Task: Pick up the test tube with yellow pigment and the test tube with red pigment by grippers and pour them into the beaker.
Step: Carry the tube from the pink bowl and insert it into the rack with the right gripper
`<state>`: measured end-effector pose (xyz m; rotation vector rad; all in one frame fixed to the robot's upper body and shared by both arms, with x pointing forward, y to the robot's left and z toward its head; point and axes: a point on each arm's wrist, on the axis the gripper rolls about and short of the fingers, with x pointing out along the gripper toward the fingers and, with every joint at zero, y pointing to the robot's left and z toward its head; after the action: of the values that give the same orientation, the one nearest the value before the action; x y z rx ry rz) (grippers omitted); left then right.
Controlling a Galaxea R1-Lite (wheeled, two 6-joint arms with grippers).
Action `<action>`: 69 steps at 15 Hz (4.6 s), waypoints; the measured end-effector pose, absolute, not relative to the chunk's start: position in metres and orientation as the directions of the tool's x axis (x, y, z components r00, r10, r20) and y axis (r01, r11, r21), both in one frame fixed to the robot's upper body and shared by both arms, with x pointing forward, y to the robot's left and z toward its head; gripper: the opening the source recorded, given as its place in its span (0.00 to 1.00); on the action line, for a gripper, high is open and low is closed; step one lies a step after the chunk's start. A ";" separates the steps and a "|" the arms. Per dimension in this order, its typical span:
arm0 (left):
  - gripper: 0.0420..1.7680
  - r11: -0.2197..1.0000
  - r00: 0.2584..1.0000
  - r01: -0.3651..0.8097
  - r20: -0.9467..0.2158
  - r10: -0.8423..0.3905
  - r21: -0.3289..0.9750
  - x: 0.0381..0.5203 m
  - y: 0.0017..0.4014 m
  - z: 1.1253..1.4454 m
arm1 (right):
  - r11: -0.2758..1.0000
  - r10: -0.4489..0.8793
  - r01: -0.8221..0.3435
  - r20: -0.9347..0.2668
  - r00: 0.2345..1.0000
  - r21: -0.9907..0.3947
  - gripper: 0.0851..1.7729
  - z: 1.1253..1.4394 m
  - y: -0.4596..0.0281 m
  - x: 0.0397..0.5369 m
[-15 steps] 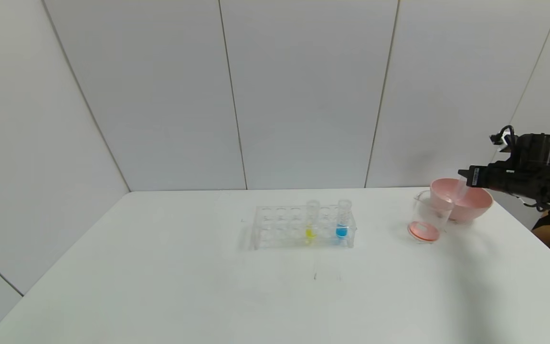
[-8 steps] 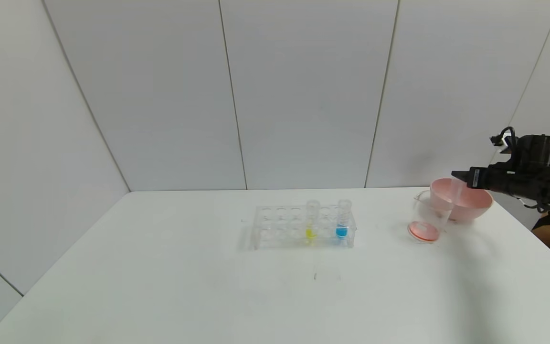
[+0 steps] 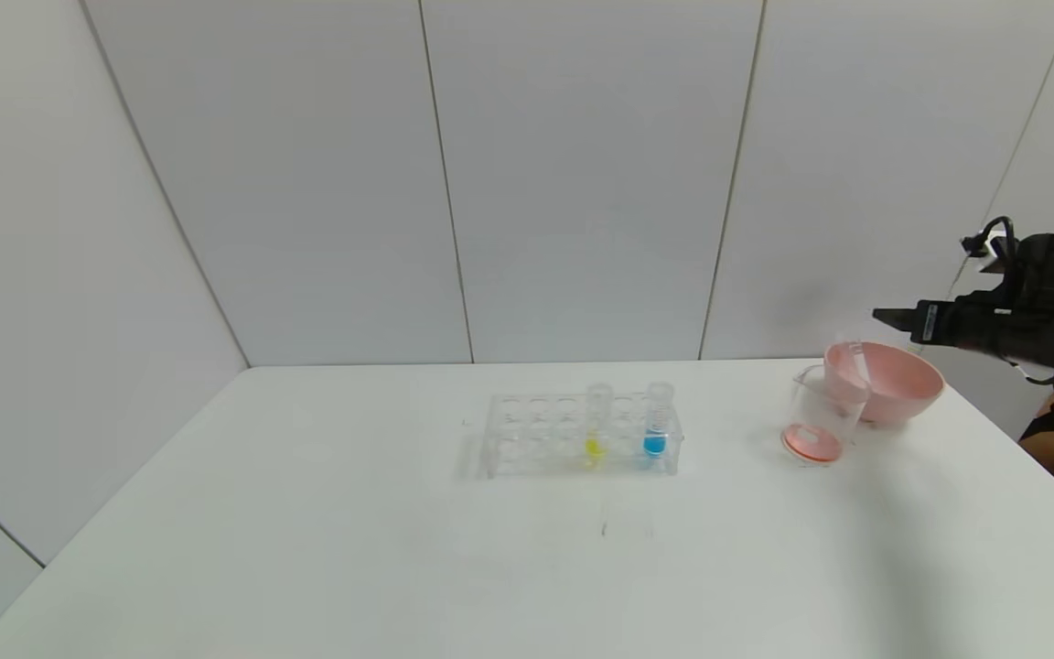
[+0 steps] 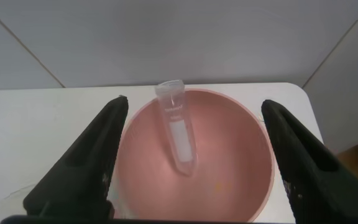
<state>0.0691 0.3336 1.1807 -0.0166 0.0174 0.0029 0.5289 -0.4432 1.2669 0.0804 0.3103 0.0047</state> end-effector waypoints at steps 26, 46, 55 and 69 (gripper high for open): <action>0.97 1.000 1.000 -0.003 -0.017 0.003 -0.017 0.069 0.334 1.181 | 0.993 0.114 -0.099 -0.379 0.918 0.060 0.96 1.338 -0.138 0.317; 0.97 1.000 1.000 -0.003 -0.017 0.003 -0.016 0.069 0.334 1.181 | 0.994 0.086 -0.049 -0.423 0.902 0.099 0.96 1.238 -0.028 0.389; 0.97 1.000 1.000 -0.003 -0.017 0.003 -0.017 0.069 0.334 1.181 | 0.997 0.051 -0.027 -0.332 0.942 0.075 0.96 1.209 -0.015 0.450; 0.97 1.000 1.000 -0.003 -0.017 0.003 -0.017 0.069 0.334 1.181 | 1.000 0.031 -0.027 -0.320 0.947 0.016 0.96 1.187 -0.020 0.472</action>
<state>0.0691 0.3336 1.1807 -0.0166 0.0174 0.0029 0.4717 -0.0201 1.1868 0.0120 0.3260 0.0291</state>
